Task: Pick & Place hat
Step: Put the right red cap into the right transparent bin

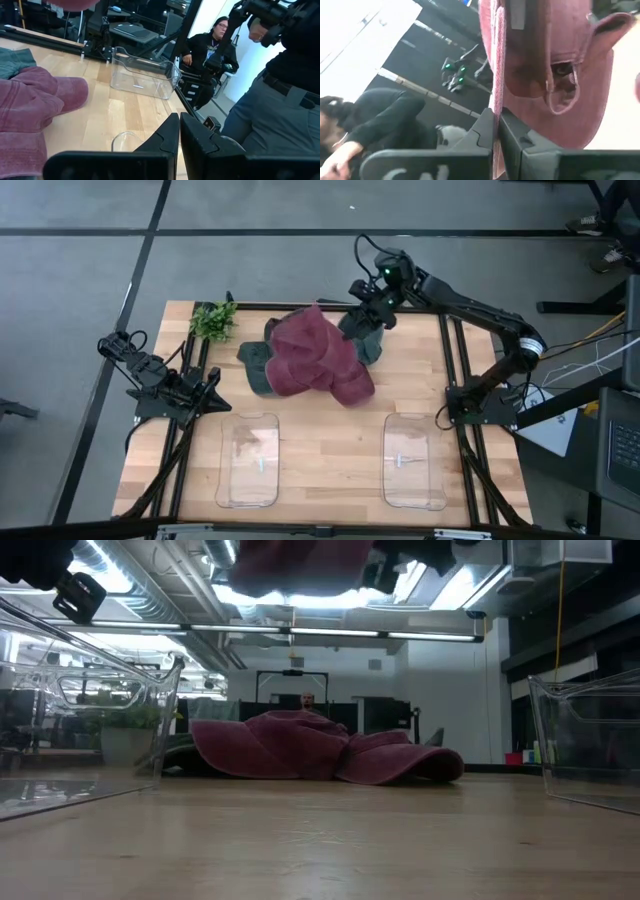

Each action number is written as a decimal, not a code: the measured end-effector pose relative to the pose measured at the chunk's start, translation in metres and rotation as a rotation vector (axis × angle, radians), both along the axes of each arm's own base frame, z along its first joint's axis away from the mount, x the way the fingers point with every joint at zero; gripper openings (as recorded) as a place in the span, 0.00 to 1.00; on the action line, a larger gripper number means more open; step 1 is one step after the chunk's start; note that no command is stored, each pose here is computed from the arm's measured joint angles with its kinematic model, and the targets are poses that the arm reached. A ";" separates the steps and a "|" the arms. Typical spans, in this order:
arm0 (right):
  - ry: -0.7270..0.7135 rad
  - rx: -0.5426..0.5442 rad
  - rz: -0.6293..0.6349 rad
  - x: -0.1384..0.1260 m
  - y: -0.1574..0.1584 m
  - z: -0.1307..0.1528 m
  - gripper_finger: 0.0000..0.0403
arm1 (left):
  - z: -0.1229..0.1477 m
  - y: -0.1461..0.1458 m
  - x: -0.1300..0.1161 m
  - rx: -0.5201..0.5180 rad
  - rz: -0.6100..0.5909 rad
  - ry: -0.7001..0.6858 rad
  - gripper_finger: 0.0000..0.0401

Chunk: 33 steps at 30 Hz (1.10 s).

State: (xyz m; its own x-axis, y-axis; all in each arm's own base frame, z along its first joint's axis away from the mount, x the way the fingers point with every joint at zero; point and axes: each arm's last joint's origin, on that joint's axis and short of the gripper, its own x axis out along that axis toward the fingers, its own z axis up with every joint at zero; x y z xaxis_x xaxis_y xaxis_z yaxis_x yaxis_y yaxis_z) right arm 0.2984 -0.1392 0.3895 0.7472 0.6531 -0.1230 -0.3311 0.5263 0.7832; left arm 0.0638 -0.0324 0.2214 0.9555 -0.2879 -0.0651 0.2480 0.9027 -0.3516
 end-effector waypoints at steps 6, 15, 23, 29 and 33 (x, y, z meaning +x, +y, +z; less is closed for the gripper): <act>-0.003 0.003 0.054 -0.007 0.020 0.010 0.03 | 0.000 0.000 0.000 0.000 0.000 0.000 0.02; 0.032 0.006 0.164 -0.033 0.061 0.026 0.03 | 0.000 0.000 0.000 0.000 0.000 0.000 0.03; -0.001 -0.009 0.288 -0.060 0.095 0.041 0.03 | 0.000 0.000 0.000 0.000 0.000 0.000 0.03; -0.043 -0.030 0.384 -0.077 0.116 0.049 0.03 | 0.000 0.000 0.000 0.000 0.000 0.000 0.02; -0.060 -0.029 0.452 -0.083 0.127 0.051 0.03 | 0.000 0.000 0.000 0.000 0.000 0.000 0.02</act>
